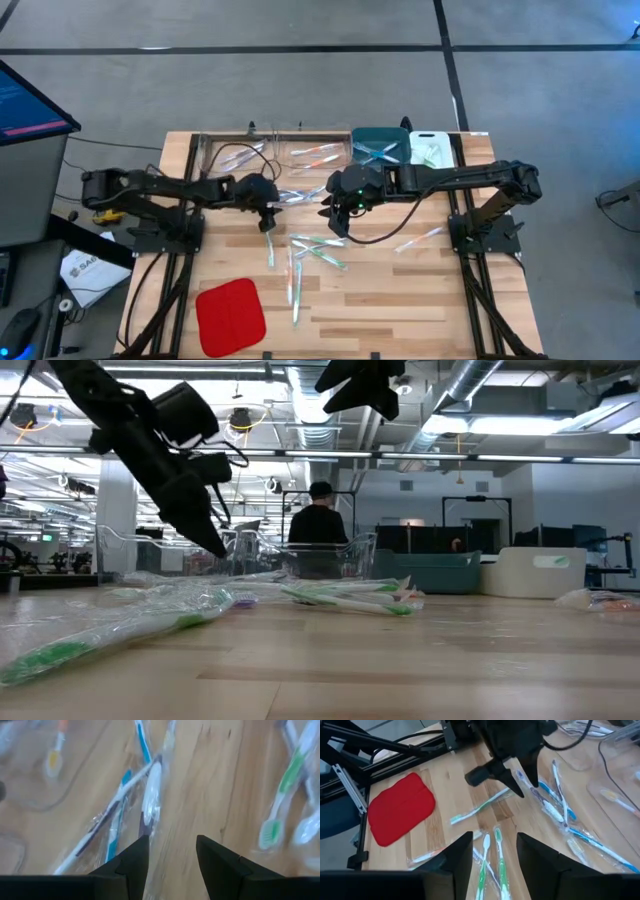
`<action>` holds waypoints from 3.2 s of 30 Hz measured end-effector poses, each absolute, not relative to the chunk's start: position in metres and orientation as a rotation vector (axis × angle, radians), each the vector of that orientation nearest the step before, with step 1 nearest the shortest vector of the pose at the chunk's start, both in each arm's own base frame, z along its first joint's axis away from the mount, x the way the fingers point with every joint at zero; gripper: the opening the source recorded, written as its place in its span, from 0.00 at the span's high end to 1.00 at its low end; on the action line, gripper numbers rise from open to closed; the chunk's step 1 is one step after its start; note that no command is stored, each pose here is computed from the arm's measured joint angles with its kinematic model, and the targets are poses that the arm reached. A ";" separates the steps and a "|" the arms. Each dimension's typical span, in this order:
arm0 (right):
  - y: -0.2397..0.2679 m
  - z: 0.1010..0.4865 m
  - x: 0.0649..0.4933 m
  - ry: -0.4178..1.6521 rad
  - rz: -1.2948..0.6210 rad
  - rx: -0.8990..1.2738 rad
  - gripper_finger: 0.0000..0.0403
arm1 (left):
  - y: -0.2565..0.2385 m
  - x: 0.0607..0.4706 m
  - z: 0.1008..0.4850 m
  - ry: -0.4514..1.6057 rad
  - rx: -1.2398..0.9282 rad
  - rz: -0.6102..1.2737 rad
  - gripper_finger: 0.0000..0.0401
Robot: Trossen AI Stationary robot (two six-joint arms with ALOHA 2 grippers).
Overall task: Pick & Place Toothbrushes
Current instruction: Put the violet toothbrush into the left transparent bin
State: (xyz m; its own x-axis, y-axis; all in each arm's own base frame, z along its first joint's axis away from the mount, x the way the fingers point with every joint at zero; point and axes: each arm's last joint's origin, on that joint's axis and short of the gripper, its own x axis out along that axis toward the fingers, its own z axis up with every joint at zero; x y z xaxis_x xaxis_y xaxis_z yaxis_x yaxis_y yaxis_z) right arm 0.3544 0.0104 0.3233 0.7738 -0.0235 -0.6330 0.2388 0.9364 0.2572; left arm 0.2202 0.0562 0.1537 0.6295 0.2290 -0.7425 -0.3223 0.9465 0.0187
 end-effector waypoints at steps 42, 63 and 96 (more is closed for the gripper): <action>0.012 0.323 0.358 0.647 -0.158 0.401 0.67 | 0.072 0.229 0.124 0.930 0.010 0.312 0.60; 0.012 0.323 0.358 0.650 -0.159 0.401 0.66 | 0.067 0.231 0.122 0.928 -0.051 0.252 0.60; 0.013 0.323 0.358 0.650 -0.158 0.400 0.67 | 0.052 0.234 0.113 0.980 -0.020 0.215 0.74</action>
State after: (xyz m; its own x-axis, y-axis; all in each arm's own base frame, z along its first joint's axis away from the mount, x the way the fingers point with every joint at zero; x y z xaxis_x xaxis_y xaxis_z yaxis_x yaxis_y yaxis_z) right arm 0.3578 0.0125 0.3229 0.7874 -0.0184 -0.6162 0.2657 0.9121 0.3122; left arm 0.2345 0.0516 0.1132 0.5376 0.1713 -0.8256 -0.1895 0.9786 0.0797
